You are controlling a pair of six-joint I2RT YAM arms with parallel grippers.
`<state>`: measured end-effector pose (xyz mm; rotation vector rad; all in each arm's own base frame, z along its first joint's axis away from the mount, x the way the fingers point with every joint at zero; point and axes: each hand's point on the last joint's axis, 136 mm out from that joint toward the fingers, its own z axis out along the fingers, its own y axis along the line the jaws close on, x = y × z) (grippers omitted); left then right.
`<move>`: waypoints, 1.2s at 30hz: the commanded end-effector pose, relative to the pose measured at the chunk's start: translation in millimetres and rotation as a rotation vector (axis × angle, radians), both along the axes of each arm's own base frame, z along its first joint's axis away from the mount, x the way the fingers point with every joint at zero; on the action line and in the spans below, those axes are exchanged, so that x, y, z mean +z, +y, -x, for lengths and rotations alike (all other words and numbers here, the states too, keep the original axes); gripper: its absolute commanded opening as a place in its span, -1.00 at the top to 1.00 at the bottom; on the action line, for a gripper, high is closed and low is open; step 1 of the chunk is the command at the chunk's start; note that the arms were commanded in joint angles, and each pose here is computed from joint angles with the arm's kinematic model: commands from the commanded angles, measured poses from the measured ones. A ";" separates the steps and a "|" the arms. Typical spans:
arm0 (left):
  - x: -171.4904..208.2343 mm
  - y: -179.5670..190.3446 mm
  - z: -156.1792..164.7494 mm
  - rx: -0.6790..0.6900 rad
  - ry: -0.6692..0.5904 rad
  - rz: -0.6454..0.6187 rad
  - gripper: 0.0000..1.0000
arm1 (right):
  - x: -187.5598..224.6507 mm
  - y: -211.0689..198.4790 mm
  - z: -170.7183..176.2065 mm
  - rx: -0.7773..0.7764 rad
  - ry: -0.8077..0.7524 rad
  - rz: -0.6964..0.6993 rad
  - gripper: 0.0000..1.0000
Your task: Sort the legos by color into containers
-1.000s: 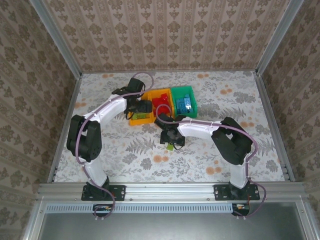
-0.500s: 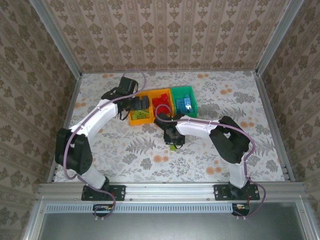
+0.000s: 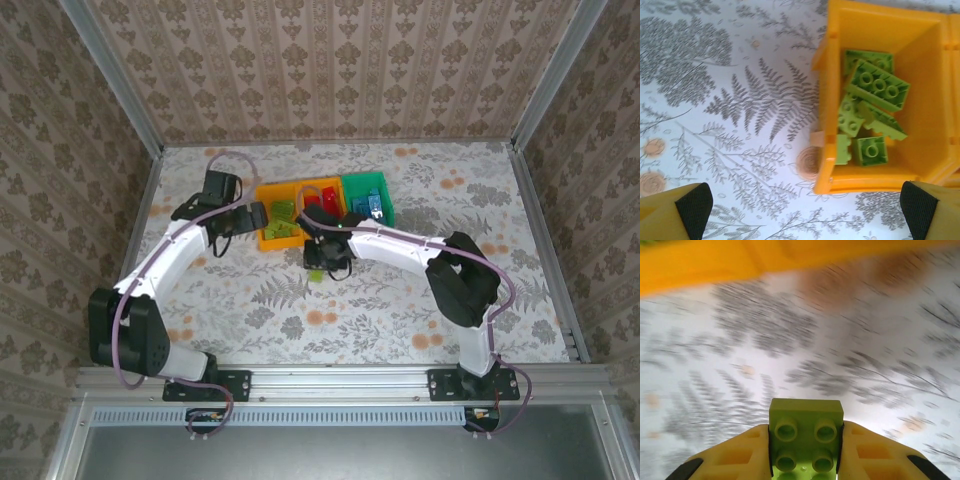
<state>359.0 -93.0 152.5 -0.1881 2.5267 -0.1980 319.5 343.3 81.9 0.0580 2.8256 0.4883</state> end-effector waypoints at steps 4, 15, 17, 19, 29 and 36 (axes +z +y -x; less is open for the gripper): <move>-3.6 22.0 13.7 0.067 0.003 0.020 -1.00 | 54.3 37.3 -63.5 -0.016 -0.090 -0.314 0.45; -24.5 27.3 27.6 0.089 0.049 0.064 -1.00 | 62.3 66.2 -137.0 -0.016 -0.148 -0.404 0.40; -29.1 27.5 30.1 0.090 0.059 0.068 -1.00 | 58.4 66.7 -145.2 -0.030 -0.150 -0.412 0.35; -32.6 27.9 32.3 0.094 0.065 0.072 -1.00 | 53.2 68.0 -152.1 -0.041 -0.148 -0.423 0.32; -37.6 29.2 35.7 0.100 0.072 0.073 -1.00 | 57.4 75.7 -162.5 -0.042 -0.163 -0.475 -0.48; -40.2 31.8 36.4 0.107 0.069 0.061 -1.00 | 114.1 65.5 -144.2 0.042 -0.294 -0.517 -0.68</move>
